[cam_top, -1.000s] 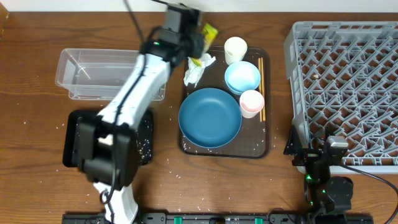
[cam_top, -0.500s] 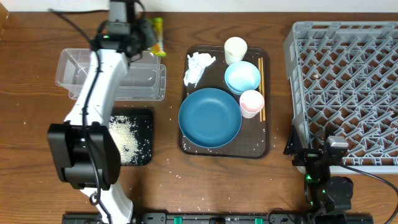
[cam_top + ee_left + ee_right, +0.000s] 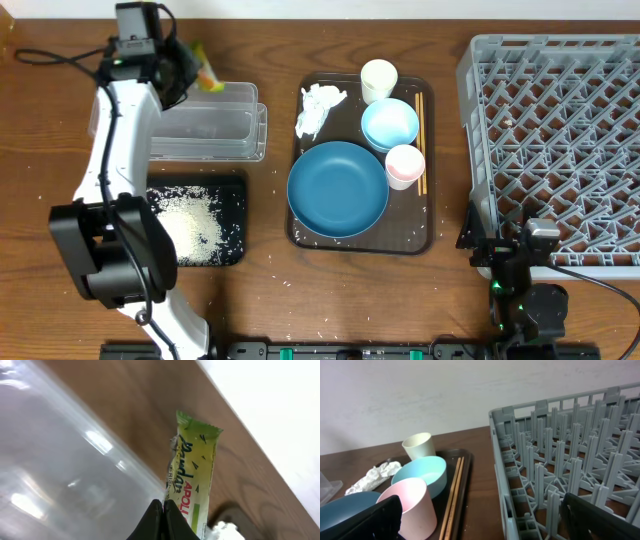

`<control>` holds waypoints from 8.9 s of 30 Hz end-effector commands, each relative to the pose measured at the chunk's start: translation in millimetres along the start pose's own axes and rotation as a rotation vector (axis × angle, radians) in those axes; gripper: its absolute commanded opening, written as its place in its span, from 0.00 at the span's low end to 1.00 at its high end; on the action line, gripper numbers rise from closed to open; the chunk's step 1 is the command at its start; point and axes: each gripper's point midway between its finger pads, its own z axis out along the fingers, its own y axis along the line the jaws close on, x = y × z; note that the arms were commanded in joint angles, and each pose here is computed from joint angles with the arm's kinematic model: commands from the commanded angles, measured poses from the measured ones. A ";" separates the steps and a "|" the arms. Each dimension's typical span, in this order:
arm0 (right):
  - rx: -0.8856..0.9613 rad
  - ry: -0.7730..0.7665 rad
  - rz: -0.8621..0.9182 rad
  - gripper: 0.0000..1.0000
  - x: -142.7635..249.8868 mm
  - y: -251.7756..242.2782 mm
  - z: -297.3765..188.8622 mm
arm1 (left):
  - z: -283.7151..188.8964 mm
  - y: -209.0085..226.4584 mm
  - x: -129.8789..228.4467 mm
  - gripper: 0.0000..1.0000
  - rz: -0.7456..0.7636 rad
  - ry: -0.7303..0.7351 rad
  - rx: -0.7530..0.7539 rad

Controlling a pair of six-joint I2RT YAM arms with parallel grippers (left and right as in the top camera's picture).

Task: Sort waste into correct bins and load items into the dishwasher rack
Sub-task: 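Carry the wrapper left and drop it into the clear plastic bin, then move the left gripper back to the crumpled white tissue, then grasp the white tissue with the left gripper and lift, then carry the tissue to the clear bin, release it, withdraw left, then reach the right gripper to the teal plate rim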

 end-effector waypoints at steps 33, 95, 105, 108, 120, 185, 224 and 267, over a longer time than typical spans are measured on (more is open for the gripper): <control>0.013 -0.004 -0.013 0.99 -0.2 -2.9 -0.2 | -44.3 32.4 2.8 0.70 -0.215 0.016 -0.082; 0.013 -0.004 -0.013 0.99 -0.2 -2.9 -0.2 | 113.9 -110.6 244.1 0.54 1.216 0.139 0.142; 0.013 -0.004 -0.013 0.99 -0.2 -2.9 -0.2 | 114.0 -116.3 241.7 0.08 1.211 0.117 0.156; 0.012 -0.004 -0.013 0.99 -0.2 -2.8 -0.2 | 113.7 -116.6 241.4 0.07 1.212 0.115 0.156; 0.012 -0.004 -0.013 0.99 -0.2 -2.8 -0.2 | 3.2 -166.0 136.2 0.06 1.014 -0.242 0.128; 0.012 -0.004 -0.013 0.99 -0.2 -2.8 -0.2 | -68.2 -109.2 52.8 0.52 0.668 -0.078 0.295; -0.004 -0.010 0.011 0.99 -1.8 0.1 -0.1 | -108.7 120.4 -73.7 0.89 -0.195 -0.194 -0.229; -0.512 0.591 -0.154 0.99 -129.5 216.4 67.3 | -108.7 125.4 -65.5 0.90 -0.198 -0.163 -0.253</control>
